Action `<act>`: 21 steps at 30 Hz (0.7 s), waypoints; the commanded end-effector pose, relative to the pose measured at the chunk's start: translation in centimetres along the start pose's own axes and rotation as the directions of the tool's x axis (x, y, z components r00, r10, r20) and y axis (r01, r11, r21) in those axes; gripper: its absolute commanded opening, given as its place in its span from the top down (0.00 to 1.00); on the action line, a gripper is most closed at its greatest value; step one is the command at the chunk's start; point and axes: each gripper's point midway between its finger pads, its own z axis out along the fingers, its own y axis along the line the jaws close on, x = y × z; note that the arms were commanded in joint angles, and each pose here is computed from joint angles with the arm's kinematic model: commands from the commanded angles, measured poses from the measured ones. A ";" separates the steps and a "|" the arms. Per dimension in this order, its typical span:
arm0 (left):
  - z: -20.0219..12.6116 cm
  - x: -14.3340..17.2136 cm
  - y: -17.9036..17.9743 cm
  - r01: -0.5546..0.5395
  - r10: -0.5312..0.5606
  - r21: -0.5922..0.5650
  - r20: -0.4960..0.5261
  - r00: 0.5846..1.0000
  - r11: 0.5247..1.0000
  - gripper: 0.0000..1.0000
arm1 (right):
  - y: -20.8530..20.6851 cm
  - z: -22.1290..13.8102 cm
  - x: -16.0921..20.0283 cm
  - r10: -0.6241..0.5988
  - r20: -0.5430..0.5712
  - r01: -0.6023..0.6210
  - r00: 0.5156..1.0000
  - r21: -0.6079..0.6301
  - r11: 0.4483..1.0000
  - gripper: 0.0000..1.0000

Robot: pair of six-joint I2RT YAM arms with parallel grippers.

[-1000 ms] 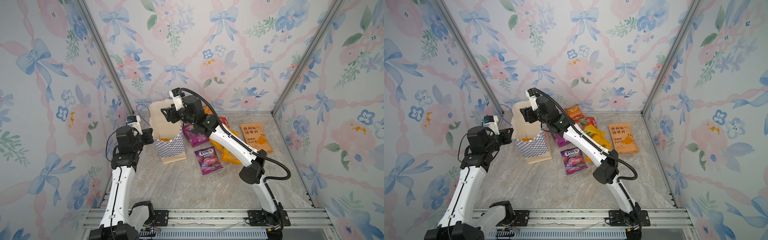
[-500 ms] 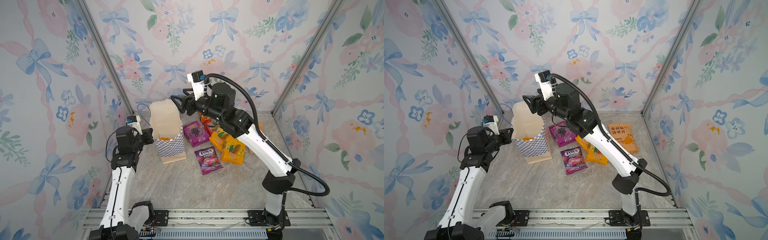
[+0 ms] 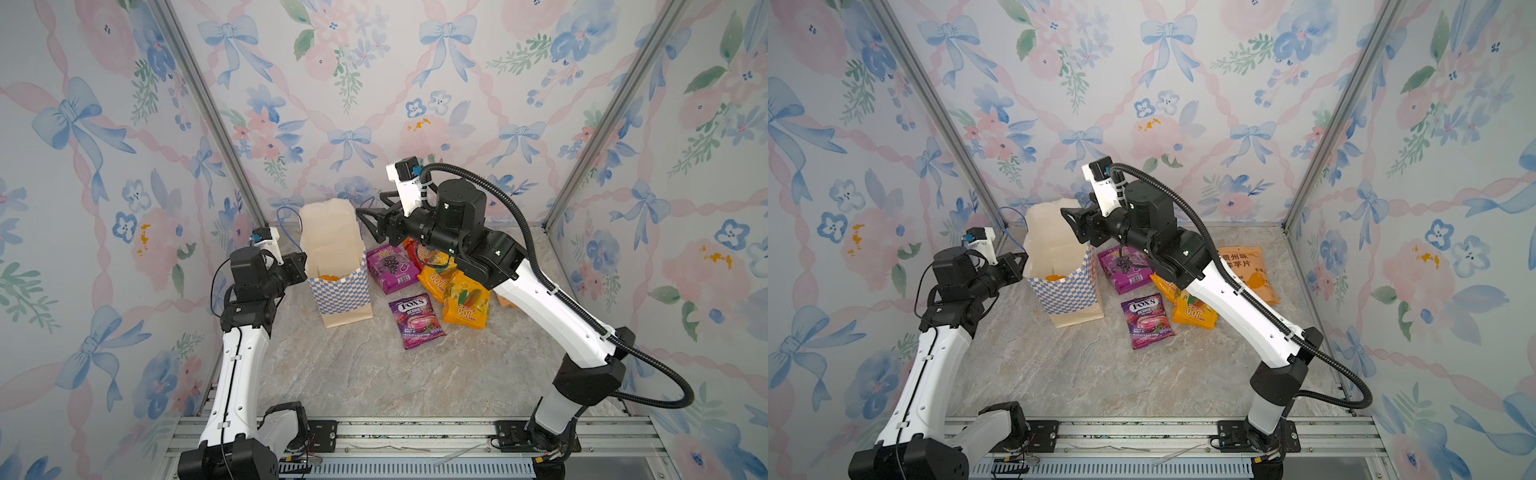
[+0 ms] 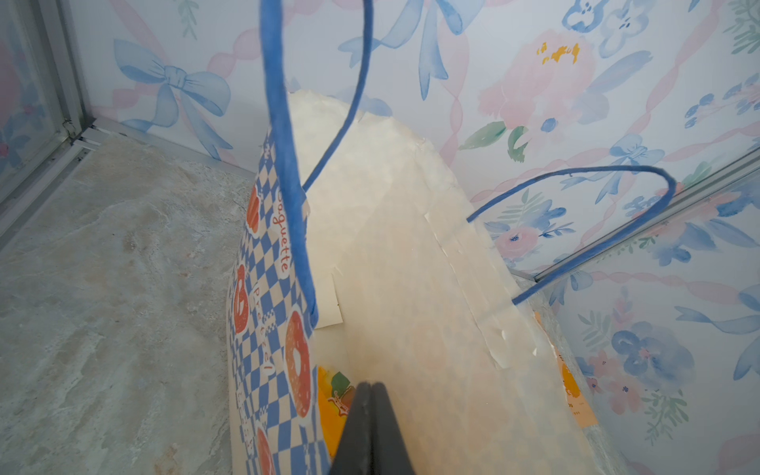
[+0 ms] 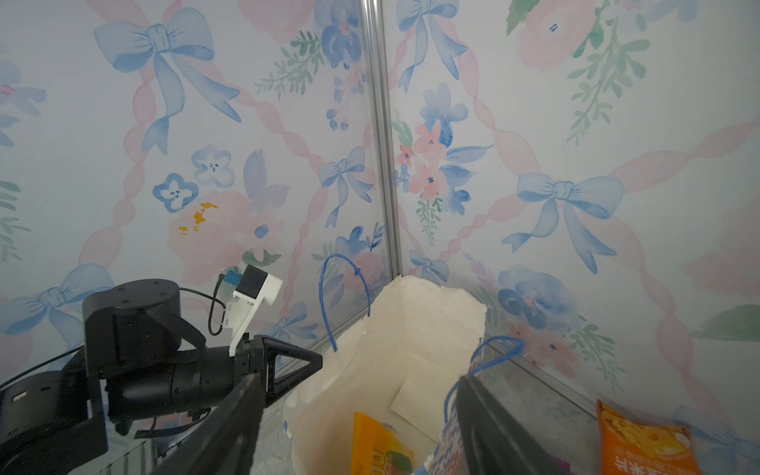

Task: Place the snacks into the paper bag
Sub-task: Place the snack in the paper bag, then pick up the snack from the top-center of the table.

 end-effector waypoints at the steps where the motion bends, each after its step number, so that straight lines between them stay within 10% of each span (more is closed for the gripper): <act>1: -0.4 -0.7 -0.2 0.034 -0.034 0.004 0.005 0.999 0.999 1.00 | -0.1 -1.9 -1.7 -0.034 0.049 0.033 0.998 0.030 0.999 0.24; 21: -0.4 -1.4 -1.2 0.090 -0.089 0.031 -0.027 0.996 0.995 0.88 | -2.2 -4.9 -1.8 -0.004 0.087 -0.001 0.996 0.058 0.998 0.20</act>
